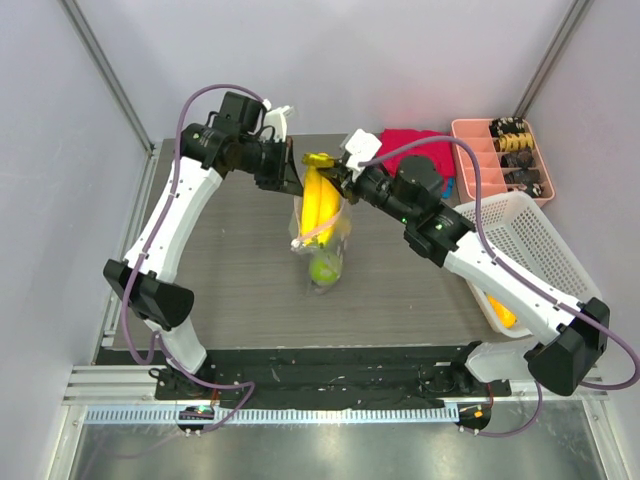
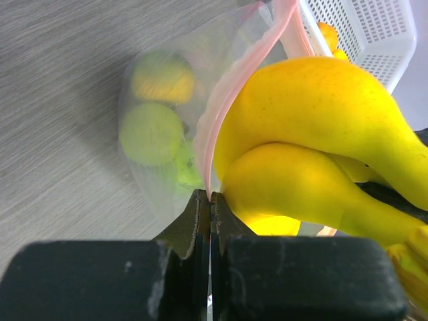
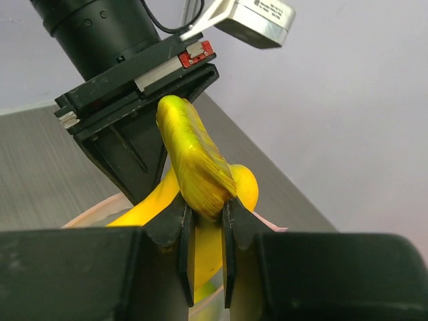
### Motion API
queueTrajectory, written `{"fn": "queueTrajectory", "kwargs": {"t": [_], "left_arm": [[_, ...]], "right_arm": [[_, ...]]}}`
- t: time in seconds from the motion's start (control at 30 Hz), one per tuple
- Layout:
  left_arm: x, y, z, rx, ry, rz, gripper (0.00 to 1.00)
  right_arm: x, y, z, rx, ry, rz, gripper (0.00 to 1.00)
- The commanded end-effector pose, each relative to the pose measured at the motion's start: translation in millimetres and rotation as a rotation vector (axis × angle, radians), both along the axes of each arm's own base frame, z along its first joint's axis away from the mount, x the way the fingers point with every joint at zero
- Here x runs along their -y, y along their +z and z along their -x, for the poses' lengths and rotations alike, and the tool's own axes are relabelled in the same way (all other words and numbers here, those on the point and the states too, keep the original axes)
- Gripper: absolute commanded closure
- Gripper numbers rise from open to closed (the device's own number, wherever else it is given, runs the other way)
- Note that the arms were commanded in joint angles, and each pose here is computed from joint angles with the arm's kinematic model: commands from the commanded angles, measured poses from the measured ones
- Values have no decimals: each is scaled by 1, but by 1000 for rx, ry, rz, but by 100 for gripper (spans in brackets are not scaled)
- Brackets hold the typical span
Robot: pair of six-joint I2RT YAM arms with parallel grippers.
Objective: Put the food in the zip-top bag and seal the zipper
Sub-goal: Place the fake fruit in the zipper food storage bag.
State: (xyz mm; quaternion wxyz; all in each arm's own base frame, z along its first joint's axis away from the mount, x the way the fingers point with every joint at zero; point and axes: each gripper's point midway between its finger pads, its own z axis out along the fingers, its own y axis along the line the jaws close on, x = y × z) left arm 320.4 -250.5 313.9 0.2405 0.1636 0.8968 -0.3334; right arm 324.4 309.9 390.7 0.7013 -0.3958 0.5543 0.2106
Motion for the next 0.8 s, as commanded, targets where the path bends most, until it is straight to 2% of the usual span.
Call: {"fn": "queueTrajectory", "kwargs": {"t": [0.0, 0.03, 0.13, 0.23, 0.27, 0.33, 0.5, 0.53, 0.67, 0.73, 0.77], "left_arm": [[3, 24, -1, 68, -16, 44, 100], [3, 24, -1, 67, -14, 46, 100], [3, 24, 0, 66, -17, 47, 100], [3, 25, -1, 66, -15, 48, 100], [3, 24, -1, 63, -15, 47, 100], [3, 26, -2, 70, -13, 50, 100], [2, 29, -1, 84, -19, 48, 100], [2, 29, 0, 84, -22, 48, 100], [0, 31, 3, 97, -36, 43, 100], [1, 30, 5, 108, -56, 36, 100], [0, 27, 7, 109, -64, 25, 100]], "right_arm": [[1, 11, 8, -149, -10, -84, 99], [1, 5, 10, -164, -6, -68, 99], [3, -6, 13, -186, -2, -35, 82], [5, -3, 17, -193, 5, -34, 59], [4, -2, 18, -195, 10, -34, 46], [5, 3, 18, -196, 2, -42, 30], [12, 14, 13, -183, -39, -52, 22], [17, 22, 11, -175, -55, -60, 19], [40, 43, 7, -156, -107, -74, 15], [67, 47, -5, -196, -176, -66, 14], [72, 43, -7, -234, -153, -57, 14]]}}
